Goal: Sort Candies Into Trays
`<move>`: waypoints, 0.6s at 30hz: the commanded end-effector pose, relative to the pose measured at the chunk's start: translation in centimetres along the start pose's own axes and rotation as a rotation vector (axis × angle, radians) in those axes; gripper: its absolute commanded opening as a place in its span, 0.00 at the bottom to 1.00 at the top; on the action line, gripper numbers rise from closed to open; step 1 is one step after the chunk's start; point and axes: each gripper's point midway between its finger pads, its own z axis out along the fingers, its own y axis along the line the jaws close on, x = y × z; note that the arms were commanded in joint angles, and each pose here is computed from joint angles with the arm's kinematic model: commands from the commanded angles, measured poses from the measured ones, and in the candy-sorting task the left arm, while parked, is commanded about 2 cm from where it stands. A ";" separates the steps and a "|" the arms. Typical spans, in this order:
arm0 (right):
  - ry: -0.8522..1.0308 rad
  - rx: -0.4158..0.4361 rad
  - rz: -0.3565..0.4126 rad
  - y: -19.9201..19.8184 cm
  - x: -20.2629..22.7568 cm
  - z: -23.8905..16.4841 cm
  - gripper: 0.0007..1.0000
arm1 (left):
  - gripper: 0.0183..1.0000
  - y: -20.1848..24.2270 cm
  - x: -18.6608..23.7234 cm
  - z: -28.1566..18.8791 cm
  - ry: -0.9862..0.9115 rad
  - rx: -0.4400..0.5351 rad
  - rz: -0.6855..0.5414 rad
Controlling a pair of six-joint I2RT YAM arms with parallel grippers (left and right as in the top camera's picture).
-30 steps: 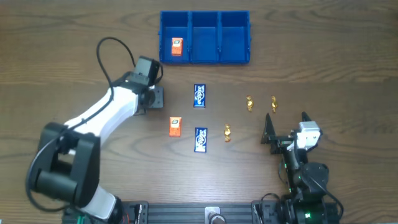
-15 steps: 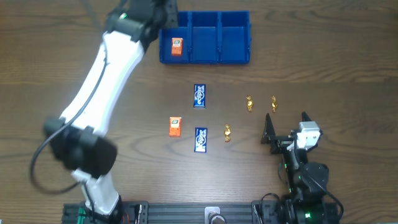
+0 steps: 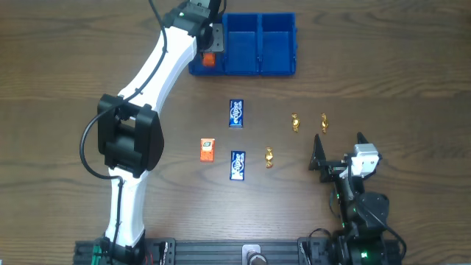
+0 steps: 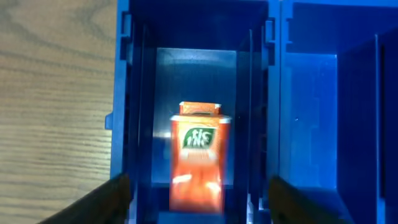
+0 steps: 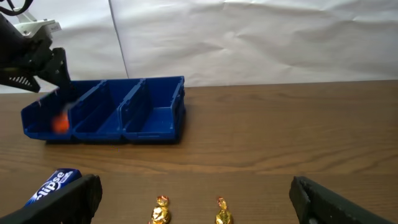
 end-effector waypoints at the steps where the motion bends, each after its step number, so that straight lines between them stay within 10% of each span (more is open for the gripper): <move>1: 0.002 -0.002 -0.007 0.1 0.1 0.0 1.00 | 0.87 0.0 -3.1 -5.0 -0.114 0.003 -0.015; 9: 0.002 -0.002 -0.007 0.1 0.1 0.0 1.00 | 0.89 -0.2 2.0 -20.7 -0.274 0.053 -0.043; 18: 0.002 -0.002 -0.007 0.1 0.1 0.0 1.00 | 0.89 1.3 20.9 -13.5 0.002 0.049 -0.064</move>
